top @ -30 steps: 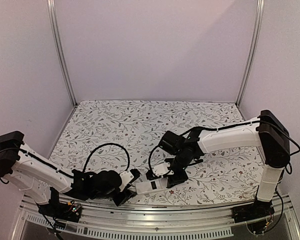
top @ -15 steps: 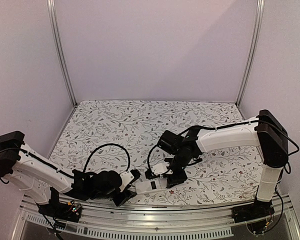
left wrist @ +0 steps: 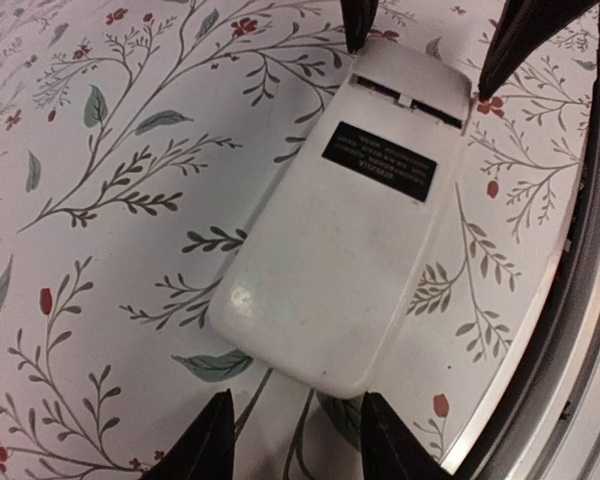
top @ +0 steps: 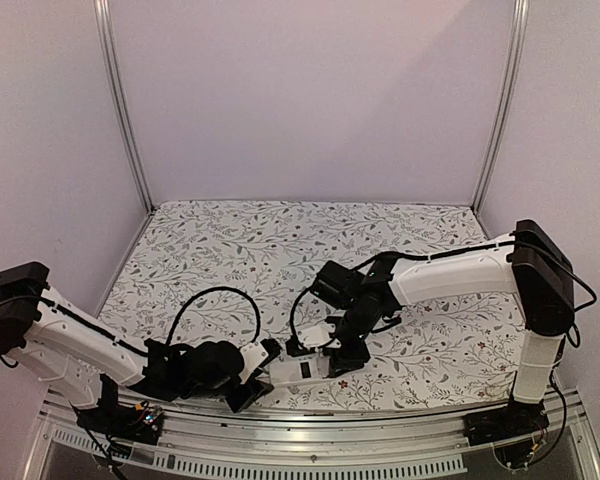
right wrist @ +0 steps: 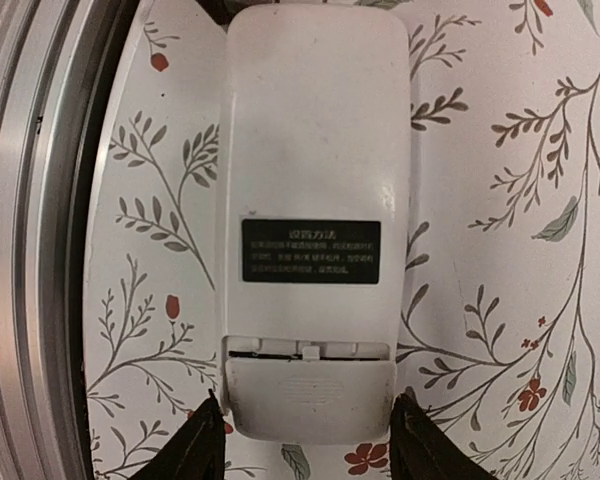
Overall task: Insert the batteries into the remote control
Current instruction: Place the battery cover on the remote control without the battery cover.
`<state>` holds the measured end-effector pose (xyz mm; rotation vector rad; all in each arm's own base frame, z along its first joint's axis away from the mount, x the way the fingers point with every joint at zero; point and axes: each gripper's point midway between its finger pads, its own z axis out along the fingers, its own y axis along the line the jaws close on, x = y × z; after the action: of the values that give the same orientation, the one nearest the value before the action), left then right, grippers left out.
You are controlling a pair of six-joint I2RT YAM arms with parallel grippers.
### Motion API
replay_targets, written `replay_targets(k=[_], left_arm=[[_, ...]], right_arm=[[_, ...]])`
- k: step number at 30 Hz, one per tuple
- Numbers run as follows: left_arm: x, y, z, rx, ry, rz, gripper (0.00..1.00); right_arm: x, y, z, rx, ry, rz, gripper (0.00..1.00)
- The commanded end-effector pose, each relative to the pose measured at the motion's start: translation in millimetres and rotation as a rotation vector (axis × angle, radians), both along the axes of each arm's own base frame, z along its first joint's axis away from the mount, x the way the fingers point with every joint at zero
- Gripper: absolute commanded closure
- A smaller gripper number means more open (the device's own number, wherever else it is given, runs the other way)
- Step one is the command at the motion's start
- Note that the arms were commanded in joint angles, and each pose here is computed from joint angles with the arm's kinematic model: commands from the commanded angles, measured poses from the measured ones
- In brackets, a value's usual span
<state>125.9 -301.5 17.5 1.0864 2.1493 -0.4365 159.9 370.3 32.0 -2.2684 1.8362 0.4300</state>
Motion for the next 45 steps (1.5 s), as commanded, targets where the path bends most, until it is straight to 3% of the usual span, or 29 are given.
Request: replay_targets(k=[1, 9, 15, 20, 23, 26, 30, 33, 45], left_arm=[[-4, -9, 6, -0.028, -0.008, -0.026, 0.58], [-4, -8, 6, -0.031, -0.008, -0.023, 0.58], [-3, -5, 9, -0.042, -0.014, -0.016, 0.57], [-1, 4, 20, -0.084, -0.034, 0.012, 0.58], [2, 10, 24, -0.098, -0.044, 0.039, 0.6], [2, 12, 24, -0.099, -0.038, 0.05, 0.65], [-1, 14, 14, -0.068, 0.001, 0.062, 0.67], [-1, 16, 8, -0.041, 0.017, 0.081, 0.71], [2, 24, -4, -0.011, 0.067, 0.14, 0.72]], right_arm=[[-3, 13, 7, 0.031, 0.014, 0.002, 0.43], [-2, 9, 8, 0.012, 0.007, 0.005, 0.39], [4, 30, 46, 0.156, -0.002, -0.039, 0.39], [28, 31, 99, 0.36, 0.03, -0.331, 0.42], [54, 17, 113, 0.414, 0.086, -0.688, 0.45], [73, -11, 101, 0.392, 0.168, -1.109, 0.47], [58, -35, 68, 0.346, 0.358, -1.438, 0.52], [42, -33, 51, 0.329, 0.503, -1.521, 0.59], [20, -19, 15, 0.218, 0.519, -1.524, 0.66]])
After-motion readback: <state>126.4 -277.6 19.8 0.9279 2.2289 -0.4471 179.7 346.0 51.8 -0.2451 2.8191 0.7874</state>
